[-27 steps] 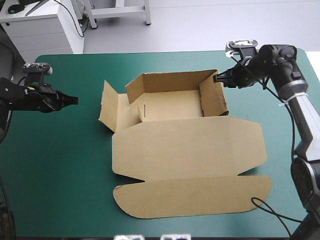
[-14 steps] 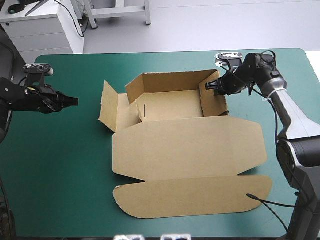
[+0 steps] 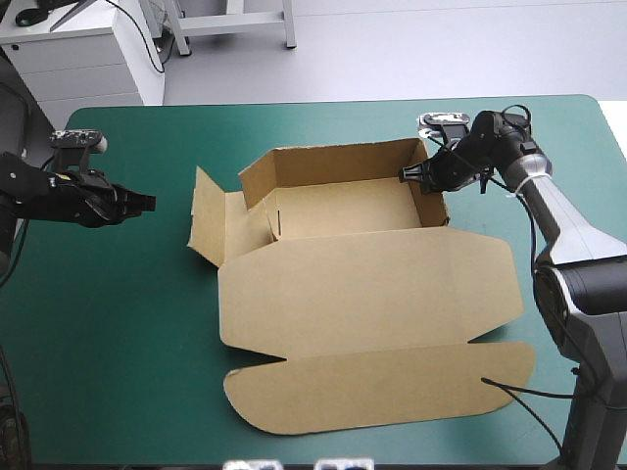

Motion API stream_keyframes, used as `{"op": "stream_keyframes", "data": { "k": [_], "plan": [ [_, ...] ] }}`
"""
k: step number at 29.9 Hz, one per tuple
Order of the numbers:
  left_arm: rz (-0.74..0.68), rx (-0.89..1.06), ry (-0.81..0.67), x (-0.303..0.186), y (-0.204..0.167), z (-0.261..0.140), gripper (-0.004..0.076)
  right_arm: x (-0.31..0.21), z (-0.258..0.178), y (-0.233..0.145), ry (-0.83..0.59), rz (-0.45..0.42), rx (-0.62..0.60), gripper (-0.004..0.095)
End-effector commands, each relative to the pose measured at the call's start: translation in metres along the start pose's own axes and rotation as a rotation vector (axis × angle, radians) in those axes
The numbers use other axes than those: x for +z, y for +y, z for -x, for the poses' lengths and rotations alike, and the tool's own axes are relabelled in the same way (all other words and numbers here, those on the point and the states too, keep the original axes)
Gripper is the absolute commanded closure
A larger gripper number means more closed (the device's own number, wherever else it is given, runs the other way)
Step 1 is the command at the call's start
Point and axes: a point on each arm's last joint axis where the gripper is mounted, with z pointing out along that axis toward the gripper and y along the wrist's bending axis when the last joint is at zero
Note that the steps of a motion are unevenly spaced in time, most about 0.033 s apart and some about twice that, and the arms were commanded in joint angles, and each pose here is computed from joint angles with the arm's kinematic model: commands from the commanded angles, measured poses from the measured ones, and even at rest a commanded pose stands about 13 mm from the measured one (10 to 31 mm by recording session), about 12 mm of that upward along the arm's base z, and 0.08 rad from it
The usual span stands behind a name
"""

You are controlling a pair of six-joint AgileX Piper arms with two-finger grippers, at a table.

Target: Fold the box

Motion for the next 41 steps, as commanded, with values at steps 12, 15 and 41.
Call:
{"op": "stream_keyframes", "data": {
  "k": [12, 15, 41],
  "plan": [
    [0.014, -0.206, -0.223, -0.028, 0.013, 0.014, 0.0731, -0.091, -0.003, 0.02, -0.039, 0.007, -0.068, 0.0924],
    [0.009, -0.257, -0.227, -0.027, 0.026, 0.013, 0.0731, -0.114, -0.006, 0.023, -0.074, 0.003, -0.074, 0.0926],
    [-0.76, -0.247, -0.248, 0.011, -0.012, 0.031, 0.0731, -0.269, -0.044, 0.011, -0.459, 0.206, 0.056, 0.0925]
  ]
}}
